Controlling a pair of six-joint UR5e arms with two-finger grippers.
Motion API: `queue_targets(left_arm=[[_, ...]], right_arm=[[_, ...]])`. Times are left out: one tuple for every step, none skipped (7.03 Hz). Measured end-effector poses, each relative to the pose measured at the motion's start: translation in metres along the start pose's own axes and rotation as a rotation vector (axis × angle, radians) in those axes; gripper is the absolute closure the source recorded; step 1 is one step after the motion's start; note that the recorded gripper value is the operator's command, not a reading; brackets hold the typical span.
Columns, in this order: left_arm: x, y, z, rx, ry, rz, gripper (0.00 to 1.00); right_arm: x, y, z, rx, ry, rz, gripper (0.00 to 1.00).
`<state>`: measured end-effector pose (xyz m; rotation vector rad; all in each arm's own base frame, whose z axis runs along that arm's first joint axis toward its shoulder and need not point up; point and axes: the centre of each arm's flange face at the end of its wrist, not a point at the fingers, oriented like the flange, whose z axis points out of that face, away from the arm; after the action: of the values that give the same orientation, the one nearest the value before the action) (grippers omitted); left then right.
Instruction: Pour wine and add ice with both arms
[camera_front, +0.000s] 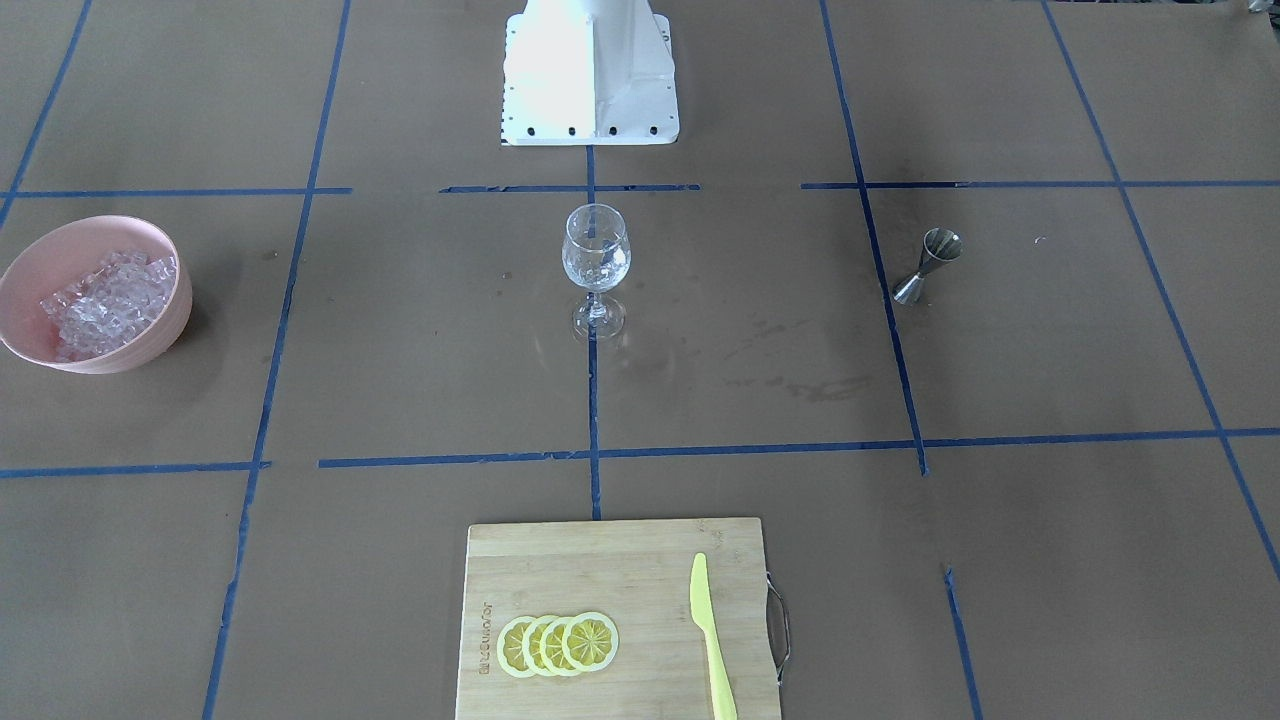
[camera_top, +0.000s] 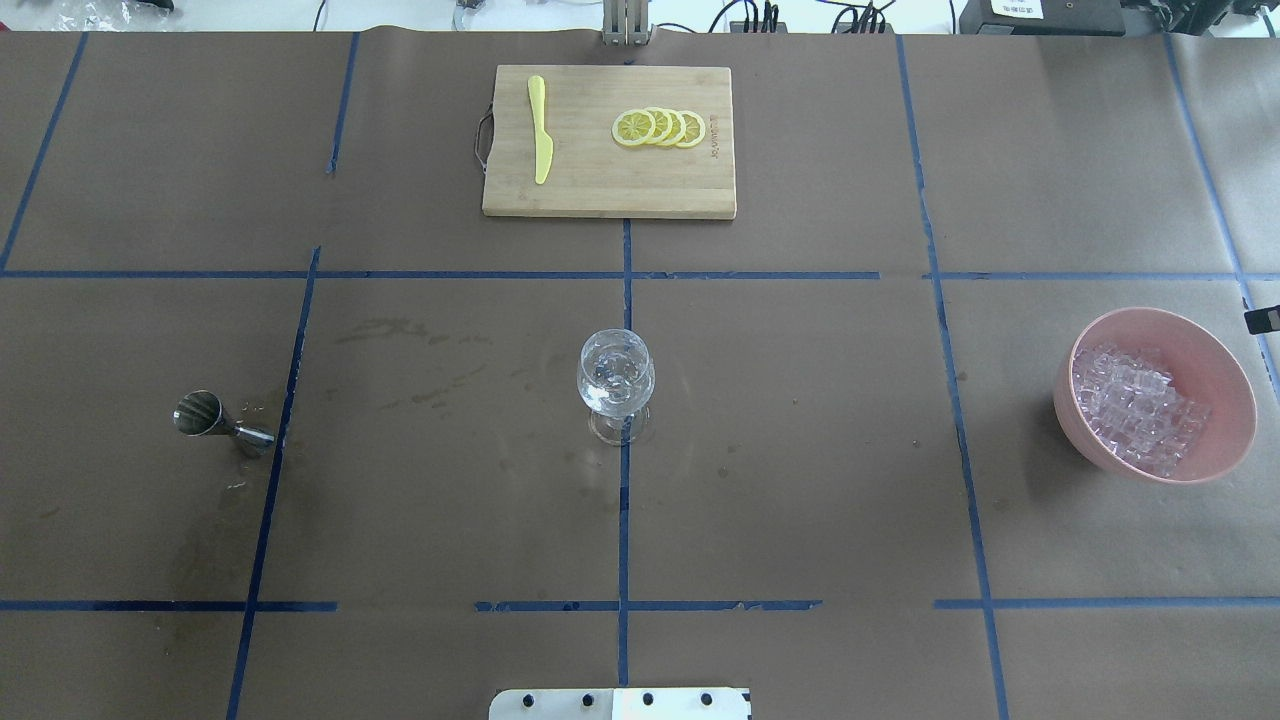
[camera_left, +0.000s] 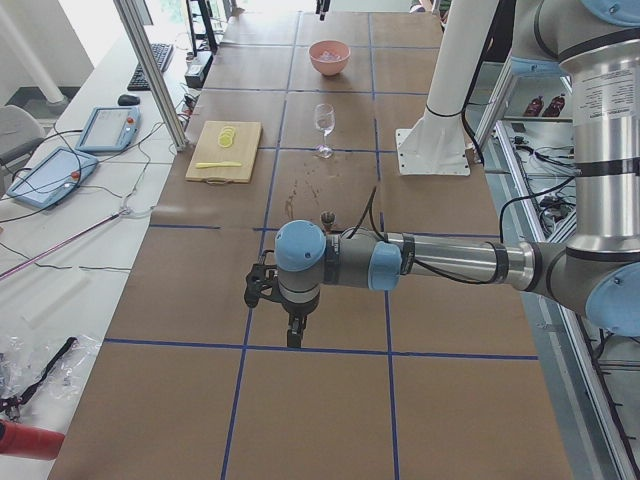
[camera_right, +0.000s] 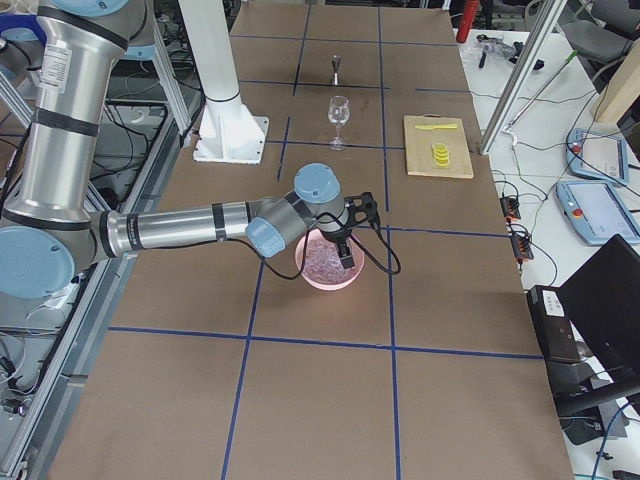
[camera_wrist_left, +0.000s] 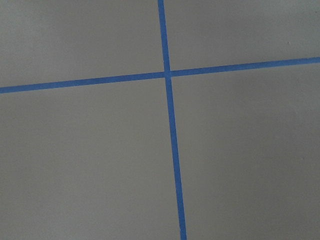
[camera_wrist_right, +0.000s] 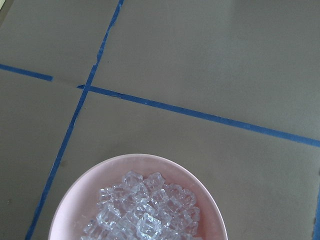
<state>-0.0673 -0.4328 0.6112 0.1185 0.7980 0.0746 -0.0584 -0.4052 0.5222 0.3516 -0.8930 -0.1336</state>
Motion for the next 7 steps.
queue_targets(left_arm=[[0.001,-0.001,-0.001,0.005,0.000,0.005,0.00],[0.001,-0.002,-0.001,0.007,0.000,0.009,0.00],[0.003,-0.004,-0.003,0.011,0.000,0.013,0.00],[0.003,-0.005,-0.003,0.013,-0.001,0.015,0.00],[0.004,-0.006,-0.004,0.013,-0.001,0.016,0.00],[0.004,-0.007,-0.004,0.014,-0.001,0.017,0.00],[0.004,-0.008,-0.004,0.016,-0.001,0.019,0.00]], right_arm=[[-0.005,0.011,0.007,0.006,0.010,0.035,0.00],[-0.012,0.023,0.016,0.020,0.019,0.073,0.06],[-0.020,0.033,0.028,0.036,0.037,0.090,0.11],[-0.028,0.037,0.039,0.052,0.055,0.105,0.15],[-0.036,0.042,0.054,0.075,0.068,0.126,0.18],[-0.042,0.047,0.070,0.097,0.076,0.141,0.28],[-0.046,0.051,0.084,0.115,0.076,0.149,0.30]])
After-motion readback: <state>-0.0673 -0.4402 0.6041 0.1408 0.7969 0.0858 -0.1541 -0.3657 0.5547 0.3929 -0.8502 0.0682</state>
